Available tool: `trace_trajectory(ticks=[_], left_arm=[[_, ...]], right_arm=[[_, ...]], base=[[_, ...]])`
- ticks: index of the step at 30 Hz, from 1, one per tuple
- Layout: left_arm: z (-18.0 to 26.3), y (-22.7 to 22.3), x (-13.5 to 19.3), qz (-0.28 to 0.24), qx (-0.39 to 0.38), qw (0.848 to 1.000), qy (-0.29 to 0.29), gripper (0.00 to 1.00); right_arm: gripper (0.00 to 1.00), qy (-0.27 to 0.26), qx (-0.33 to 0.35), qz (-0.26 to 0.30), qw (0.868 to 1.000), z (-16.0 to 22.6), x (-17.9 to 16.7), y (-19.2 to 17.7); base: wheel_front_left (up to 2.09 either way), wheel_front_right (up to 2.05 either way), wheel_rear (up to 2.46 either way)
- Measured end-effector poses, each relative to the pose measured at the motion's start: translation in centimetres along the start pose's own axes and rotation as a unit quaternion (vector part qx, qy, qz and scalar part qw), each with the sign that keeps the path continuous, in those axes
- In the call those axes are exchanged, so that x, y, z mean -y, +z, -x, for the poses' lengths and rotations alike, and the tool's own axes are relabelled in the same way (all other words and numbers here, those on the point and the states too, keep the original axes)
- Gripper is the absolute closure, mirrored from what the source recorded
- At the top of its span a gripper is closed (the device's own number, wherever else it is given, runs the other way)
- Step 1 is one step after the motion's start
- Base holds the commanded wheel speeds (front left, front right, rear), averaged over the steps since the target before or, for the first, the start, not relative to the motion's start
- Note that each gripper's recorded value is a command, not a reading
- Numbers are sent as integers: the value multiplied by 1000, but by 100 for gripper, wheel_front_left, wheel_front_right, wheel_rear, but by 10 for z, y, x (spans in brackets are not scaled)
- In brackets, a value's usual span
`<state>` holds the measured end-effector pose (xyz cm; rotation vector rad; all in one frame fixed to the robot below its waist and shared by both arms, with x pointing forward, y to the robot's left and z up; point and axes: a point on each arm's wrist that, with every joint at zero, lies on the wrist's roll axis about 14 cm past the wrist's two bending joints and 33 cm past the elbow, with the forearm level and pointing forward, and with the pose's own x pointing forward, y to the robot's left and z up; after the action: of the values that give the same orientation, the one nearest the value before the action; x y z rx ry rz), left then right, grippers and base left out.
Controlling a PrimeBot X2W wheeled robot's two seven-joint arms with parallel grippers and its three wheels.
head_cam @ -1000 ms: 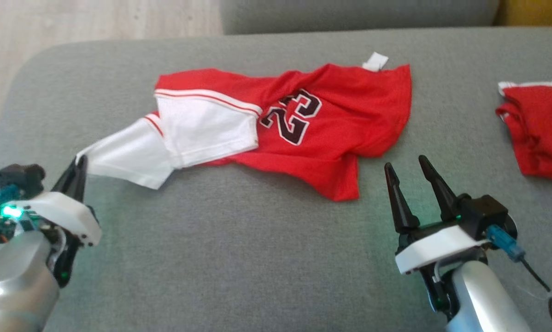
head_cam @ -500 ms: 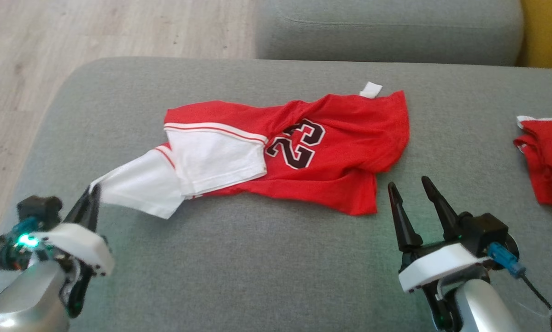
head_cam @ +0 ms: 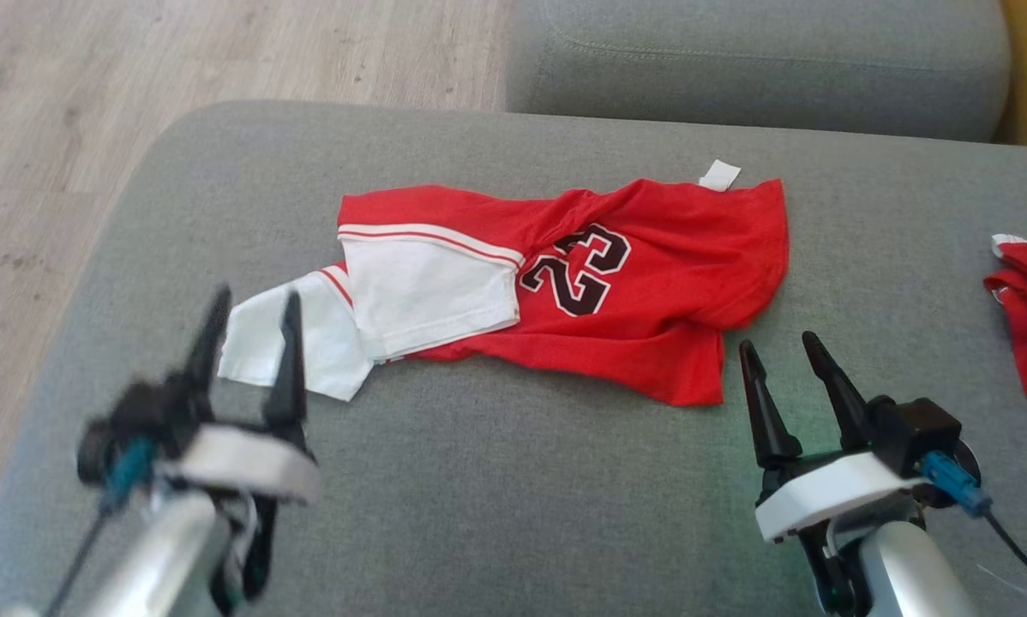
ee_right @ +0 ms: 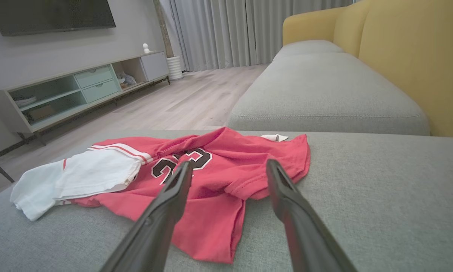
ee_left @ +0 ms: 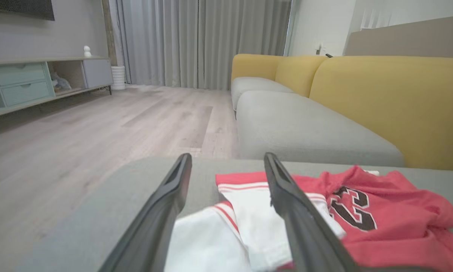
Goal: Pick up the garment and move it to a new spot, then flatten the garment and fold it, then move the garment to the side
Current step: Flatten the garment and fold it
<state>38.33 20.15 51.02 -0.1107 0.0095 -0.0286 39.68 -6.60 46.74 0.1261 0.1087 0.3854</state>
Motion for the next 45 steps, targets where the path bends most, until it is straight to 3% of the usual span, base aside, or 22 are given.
trace_trajectory(ticks=[7, 14, 26, 27, 28, 29, 30, 36, 45], left_arm=[[13, -11, 4, 21, -2, 1000, 11, 0], [11, -17, 2, 21, -4, 1000, 13, 0], [8, -29, -10, 22, -16, 999, 31, 0], [7, -29, -12, 21, -15, 999, 33, 0], [7, -30, -12, 19, -16, 999, 32, 0], [6, -30, -10, 19, -17, 999, 28, 0], [5, -31, -9, 20, -17, 999, 27, 0], [0, -31, -2, 19, -16, 1000, 16, 0], [-13, -27, 23, 20, -7, 1000, -22, 0]], right_arm=[[0, -3, -82, -3, 997, 2, 3, -36], [0, 4, -199, -24, 980, 8, -2, -92], [0, 27, -218, -52, 974, -32, -14, -102], [47, 28, -220, -50, 974, -33, -14, -103], [47, 28, -220, -47, 974, -35, -14, -103], [93, 28, -218, -43, 975, -36, -13, -102], [100, 27, -214, -40, 976, -37, -11, -101], [100, -22, -191, -45, 980, -28, 18, -95], [100, -161, -136, -16, 977, 4, 109, -62]], base=[[0, 0, 0], [0, 0, 0], [0, 0, 0], [0, 0, 0], [0, 0, 0], [0, 0, 0], [0, 0, 0], [0, 0, 0], [0, 0, 0]])
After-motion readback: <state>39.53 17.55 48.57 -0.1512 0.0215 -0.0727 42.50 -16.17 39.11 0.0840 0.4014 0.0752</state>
